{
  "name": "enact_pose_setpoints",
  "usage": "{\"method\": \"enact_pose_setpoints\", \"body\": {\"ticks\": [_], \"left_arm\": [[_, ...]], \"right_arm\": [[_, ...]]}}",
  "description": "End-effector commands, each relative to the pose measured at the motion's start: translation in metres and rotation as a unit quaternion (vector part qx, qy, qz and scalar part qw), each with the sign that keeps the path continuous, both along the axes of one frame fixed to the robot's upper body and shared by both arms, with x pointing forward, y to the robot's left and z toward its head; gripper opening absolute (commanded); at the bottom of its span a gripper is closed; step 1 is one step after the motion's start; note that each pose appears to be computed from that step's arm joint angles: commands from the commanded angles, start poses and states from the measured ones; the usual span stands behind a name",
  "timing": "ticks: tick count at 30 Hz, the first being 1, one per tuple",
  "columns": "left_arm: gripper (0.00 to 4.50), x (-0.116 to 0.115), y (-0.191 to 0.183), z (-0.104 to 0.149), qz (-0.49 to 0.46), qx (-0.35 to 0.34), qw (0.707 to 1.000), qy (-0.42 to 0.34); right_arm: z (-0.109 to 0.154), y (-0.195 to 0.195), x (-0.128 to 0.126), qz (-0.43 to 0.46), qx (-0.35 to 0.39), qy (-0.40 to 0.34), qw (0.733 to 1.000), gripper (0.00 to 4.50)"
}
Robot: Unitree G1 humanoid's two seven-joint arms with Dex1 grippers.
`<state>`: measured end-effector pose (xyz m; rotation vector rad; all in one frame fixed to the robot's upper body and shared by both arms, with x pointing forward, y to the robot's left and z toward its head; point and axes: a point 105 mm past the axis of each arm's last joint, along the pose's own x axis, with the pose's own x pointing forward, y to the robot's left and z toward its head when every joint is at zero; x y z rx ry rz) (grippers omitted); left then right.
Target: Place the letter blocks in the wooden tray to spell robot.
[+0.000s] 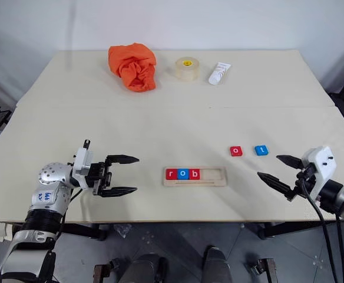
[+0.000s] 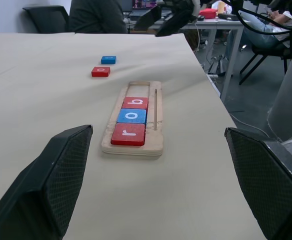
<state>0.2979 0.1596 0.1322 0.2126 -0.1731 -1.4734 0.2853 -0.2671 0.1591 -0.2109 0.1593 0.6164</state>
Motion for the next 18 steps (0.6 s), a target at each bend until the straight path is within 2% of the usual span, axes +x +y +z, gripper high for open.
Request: {"method": "enact_pose_setpoints", "body": {"ticks": [1,6,12,18], "left_arm": [[4.5,-0.007,0.003,0.006,-0.013,0.0,1.0,-0.016],[4.5,-0.013,0.002,0.002,-0.009,-0.004,1.0,-0.012],[4.5,-0.019,0.002,0.001,-0.002,-0.009,1.0,-0.01],[4.5,-0.022,0.003,0.0,0.003,-0.01,1.0,-0.009]], "right_arm": [[0.007,0.023,0.017,-0.016,0.001,0.0,1.0,4.47],[0.001,0.058,0.042,-0.053,0.029,0.01,0.998,4.47],[-0.012,0.062,0.069,-0.127,0.032,-0.012,0.991,4.47],[-0.02,0.061,0.077,-0.164,0.035,-0.017,0.986,4.47]]}}
